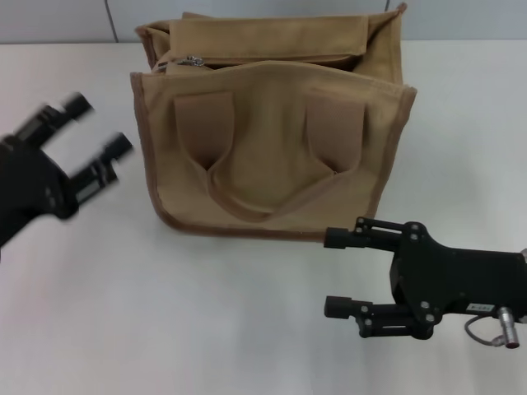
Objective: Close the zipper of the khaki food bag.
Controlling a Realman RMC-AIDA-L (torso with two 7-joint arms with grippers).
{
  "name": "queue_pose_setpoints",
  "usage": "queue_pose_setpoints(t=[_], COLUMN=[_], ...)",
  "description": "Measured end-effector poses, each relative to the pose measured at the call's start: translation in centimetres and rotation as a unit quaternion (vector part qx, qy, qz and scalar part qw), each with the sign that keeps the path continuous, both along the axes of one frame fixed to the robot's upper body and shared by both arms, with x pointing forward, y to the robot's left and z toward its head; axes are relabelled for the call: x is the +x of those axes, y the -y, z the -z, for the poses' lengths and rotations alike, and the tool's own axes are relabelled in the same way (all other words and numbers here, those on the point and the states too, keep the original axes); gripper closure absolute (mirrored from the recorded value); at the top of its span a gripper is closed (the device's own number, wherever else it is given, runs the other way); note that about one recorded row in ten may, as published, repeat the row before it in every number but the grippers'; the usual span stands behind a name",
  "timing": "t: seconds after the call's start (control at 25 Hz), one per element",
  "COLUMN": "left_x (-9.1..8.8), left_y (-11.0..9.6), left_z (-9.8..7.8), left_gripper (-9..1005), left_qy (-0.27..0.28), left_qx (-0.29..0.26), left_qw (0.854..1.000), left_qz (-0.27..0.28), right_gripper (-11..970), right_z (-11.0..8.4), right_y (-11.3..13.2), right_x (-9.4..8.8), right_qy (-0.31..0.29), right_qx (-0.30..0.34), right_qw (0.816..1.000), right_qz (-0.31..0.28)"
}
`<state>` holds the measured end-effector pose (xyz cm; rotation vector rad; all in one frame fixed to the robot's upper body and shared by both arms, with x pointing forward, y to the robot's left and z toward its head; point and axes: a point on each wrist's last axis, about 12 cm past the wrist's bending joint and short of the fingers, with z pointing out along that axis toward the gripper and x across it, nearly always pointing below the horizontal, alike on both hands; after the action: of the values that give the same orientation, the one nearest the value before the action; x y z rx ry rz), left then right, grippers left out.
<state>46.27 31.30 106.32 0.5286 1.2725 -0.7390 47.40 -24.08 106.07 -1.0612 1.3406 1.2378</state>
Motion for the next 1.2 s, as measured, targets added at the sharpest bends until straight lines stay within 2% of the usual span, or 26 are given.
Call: queue_pose_setpoints(t=[0.08,0.12,0.16,0.24,0.4,0.68,0.92,1.2], left_x=[0.9,2.0,2.0,3.3,4.8,5.7,5.7,5.8], left_y=[0.0,0.1,0.1,0.6,2.5,4.4,4.4,4.7], left_z=[0.6,1.3,1.3,1.8,1.7,0.9,0.3,0.1], left_gripper=[241,241,242,242,244,246,249,251], left_qy=[-0.001,-0.024,-0.024,-0.048,-0.056,-0.040,-0.021,-0.017], left_qx=[0.000,0.004,0.004,0.014,0.037,0.046,0.017,0.011], left_qw=[0.998,0.996,0.996,0.993,0.996,0.998,0.999,1.000], left_qz=[-0.057,-0.091,-0.091,-0.106,-0.067,-0.007,-0.017,-0.009], right_gripper=[192,192,192,192,193,193,193,193], right_z=[0.1,0.2,0.2,0.3,0.4,0.9,1.1,1.0], right_y=[-0.2,-0.5,-0.5,-0.8,-1.0,-1.0,-0.9,-0.9], right_x=[0.0,0.1,0.1,0.1,0.2,0.0,-0.1,-0.2], right_qy=[0.003,0.005,0.005,0.005,0.006,-0.002,-0.001,-0.001], right_qx=[-0.001,-0.002,-0.002,-0.001,-0.002,-0.008,-0.011,-0.006], right_qw=[1.000,1.000,1.000,1.000,1.000,1.000,1.000,1.000], right_qz=[-0.002,-0.002,-0.002,-0.003,-0.002,0.007,0.011,0.012])
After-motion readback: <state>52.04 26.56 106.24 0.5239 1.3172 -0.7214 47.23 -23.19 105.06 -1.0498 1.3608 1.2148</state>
